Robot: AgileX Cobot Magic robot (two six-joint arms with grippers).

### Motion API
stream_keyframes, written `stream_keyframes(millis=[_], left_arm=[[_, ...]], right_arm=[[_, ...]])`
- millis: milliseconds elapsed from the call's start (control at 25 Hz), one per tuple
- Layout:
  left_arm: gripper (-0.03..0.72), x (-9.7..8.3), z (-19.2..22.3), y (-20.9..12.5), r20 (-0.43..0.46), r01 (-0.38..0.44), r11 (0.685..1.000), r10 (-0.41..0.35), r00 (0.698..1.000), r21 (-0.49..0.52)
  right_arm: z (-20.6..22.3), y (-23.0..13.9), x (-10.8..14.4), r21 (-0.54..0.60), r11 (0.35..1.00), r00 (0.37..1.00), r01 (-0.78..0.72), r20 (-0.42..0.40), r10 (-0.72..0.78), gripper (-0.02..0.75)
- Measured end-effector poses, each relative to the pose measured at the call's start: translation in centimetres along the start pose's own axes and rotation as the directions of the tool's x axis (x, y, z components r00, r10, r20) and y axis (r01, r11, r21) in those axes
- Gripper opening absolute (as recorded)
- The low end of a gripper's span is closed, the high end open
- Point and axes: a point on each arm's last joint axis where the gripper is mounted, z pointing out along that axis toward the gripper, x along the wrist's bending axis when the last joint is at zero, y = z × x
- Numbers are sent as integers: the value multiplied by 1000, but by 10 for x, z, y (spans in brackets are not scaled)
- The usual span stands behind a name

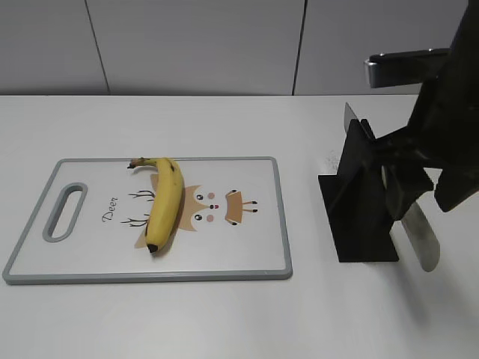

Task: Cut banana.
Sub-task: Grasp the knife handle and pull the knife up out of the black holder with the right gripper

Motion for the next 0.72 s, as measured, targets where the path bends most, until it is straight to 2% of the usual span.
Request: stream_keyframes(millis=[400, 720], left_arm=[[576, 0, 0, 0, 0, 0, 1000, 0, 1000, 0], [576, 0, 0, 0, 0, 0, 1000, 0, 1000, 0]], right_arm=[[27, 11, 1, 70, 997, 997, -12, 71, 7, 443], [47, 16, 3, 126, 992, 995, -21, 97, 9, 393]])
